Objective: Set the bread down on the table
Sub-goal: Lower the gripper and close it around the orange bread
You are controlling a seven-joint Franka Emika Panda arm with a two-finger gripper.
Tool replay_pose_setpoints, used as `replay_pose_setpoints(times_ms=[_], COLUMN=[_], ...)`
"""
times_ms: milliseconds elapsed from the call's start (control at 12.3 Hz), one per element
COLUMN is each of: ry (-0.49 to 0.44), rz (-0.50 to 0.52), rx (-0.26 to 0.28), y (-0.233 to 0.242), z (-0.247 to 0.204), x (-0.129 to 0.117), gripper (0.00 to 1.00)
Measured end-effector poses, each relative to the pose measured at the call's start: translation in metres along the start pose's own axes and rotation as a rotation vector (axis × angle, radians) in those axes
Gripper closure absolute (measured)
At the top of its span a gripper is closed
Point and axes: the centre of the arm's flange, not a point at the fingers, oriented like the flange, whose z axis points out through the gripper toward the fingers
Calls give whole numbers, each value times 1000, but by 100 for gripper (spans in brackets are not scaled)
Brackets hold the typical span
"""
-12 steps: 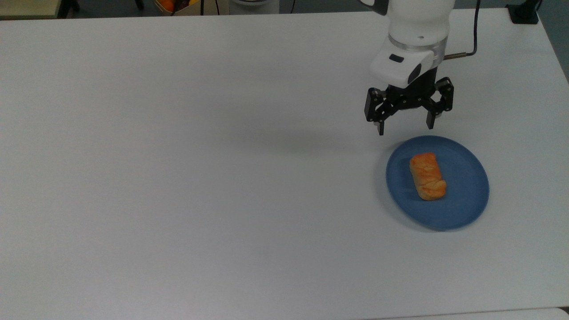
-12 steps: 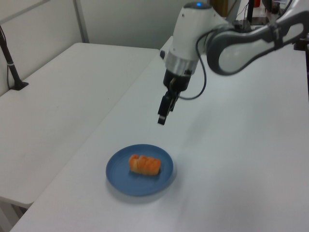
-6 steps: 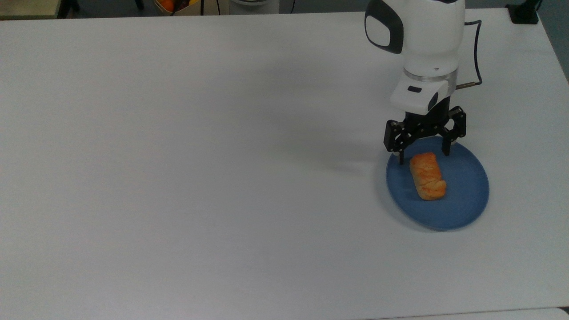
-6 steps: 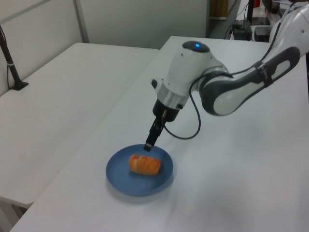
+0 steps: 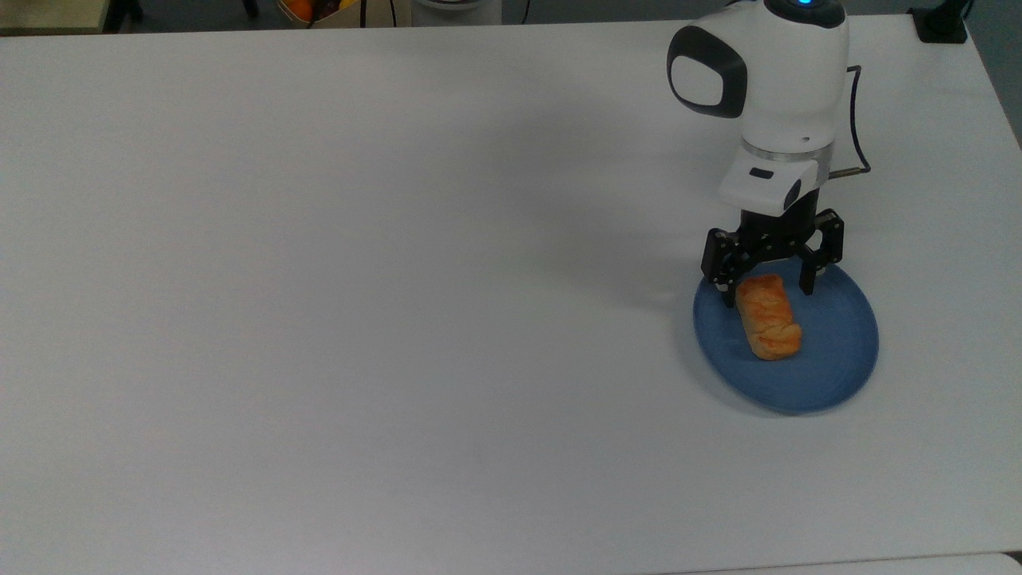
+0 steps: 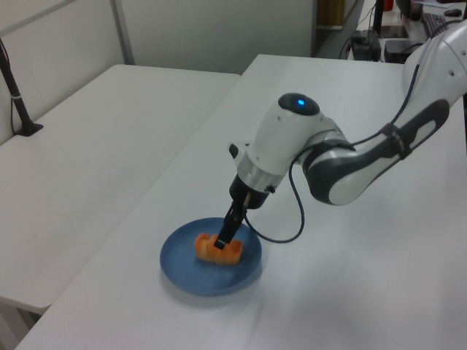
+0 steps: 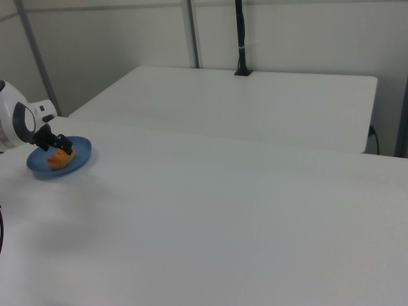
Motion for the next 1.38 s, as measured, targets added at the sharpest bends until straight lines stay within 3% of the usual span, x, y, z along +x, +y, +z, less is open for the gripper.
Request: replay_pose_setpoints(times_ms=[568, 730, 811, 974, 1055, 1136, 1379], ry=[21, 26, 28, 29, 29, 31, 55], rz=[-56, -78, -89, -92, -92, -91, -70], rx=[-20, -29, -35, -37, -36, -36, -31], y=[-16, -19, -19, -19, -19, -19, -17], z=[29, 31, 32, 33, 33, 32, 19], x=[-17, -19, -20, -20, -20, -19, -8], gripper=[0, 5, 10, 38, 38, 47, 49])
